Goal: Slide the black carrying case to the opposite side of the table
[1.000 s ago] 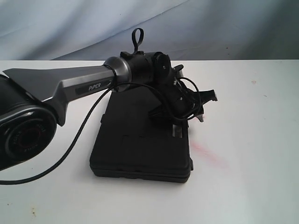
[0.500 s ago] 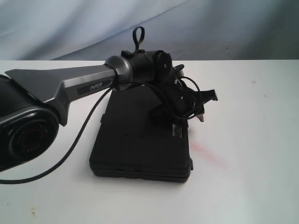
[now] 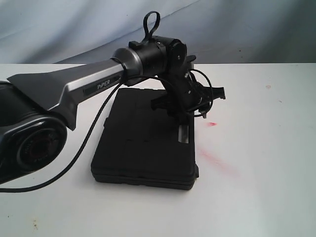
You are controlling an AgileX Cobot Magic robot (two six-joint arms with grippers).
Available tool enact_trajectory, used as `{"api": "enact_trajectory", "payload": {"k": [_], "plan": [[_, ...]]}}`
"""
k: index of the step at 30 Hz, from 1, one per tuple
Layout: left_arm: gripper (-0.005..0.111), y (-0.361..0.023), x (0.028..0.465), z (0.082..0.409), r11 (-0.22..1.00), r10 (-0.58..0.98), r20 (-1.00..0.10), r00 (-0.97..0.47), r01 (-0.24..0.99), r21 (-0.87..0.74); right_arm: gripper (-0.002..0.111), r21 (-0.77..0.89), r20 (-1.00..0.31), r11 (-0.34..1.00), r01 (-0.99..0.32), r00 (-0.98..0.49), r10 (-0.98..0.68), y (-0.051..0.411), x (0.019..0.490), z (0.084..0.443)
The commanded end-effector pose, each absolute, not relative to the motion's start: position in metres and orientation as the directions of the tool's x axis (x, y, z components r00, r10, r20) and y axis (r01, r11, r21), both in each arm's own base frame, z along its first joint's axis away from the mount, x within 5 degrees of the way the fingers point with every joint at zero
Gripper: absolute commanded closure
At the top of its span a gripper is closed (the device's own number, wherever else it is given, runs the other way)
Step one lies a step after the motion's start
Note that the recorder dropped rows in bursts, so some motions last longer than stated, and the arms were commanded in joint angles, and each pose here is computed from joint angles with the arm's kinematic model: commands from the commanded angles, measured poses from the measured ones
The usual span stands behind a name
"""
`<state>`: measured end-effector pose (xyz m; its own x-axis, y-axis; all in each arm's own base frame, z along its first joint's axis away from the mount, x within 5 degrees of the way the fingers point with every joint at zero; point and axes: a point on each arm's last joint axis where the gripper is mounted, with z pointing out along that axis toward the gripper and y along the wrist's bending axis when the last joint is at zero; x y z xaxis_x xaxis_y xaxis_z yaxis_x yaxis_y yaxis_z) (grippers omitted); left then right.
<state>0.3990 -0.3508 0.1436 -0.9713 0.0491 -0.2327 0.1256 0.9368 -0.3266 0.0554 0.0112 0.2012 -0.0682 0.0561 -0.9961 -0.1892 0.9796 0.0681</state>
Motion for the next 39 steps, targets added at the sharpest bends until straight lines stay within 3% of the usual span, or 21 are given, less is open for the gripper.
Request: {"api": "enact_trajectory", "payload": {"k": [1, 6, 11, 21, 28, 32, 39], "plan": [[0.056, -0.346, 0.400, 0.160, 0.960, 0.093, -0.270, -0.958, 0.158, -0.230, 0.108, 0.056, -0.997, 0.982, -0.182, -0.056, 0.046, 0.011, 0.055, 0.201], [0.065, -0.348, 0.397, 0.171, 0.967, 0.154, -0.304, -0.940, 0.206, -0.149, 0.108, 0.056, -0.997, 0.982, -0.182, -0.056, 0.046, 0.011, 0.055, 0.201], [0.107, -0.358, 0.388, 0.180, 0.956, 0.194, -0.320, -0.927, 0.251, -0.149, 0.108, 0.056, -0.997, 0.982, -0.182, -0.056, 0.046, 0.011, 0.055, 0.201], [0.107, -0.395, 0.345, 0.209, 0.894, 0.413, -0.457, -0.788, 0.445, 0.040, 0.108, 0.054, -0.997, 0.982, -0.182, -0.055, 0.045, 0.011, 0.055, 0.201], [0.107, -0.410, 0.319, 0.235, 0.862, 0.456, -0.521, -0.721, 0.504, 0.058, 0.108, 0.054, -0.997, 0.982, -0.182, -0.055, 0.045, 0.011, 0.055, 0.201], [0.107, -0.407, 0.305, 0.242, 0.853, 0.476, -0.548, -0.688, 0.513, 0.095, 0.108, 0.054, -0.997, 0.982, -0.182, -0.055, 0.045, 0.011, 0.055, 0.201], [0.107, -0.384, 0.273, 0.246, 0.825, 0.462, -0.600, -0.653, 0.564, 0.022, 0.108, 0.054, -0.997, 0.982, -0.182, -0.055, 0.045, 0.011, 0.055, 0.201]]}}
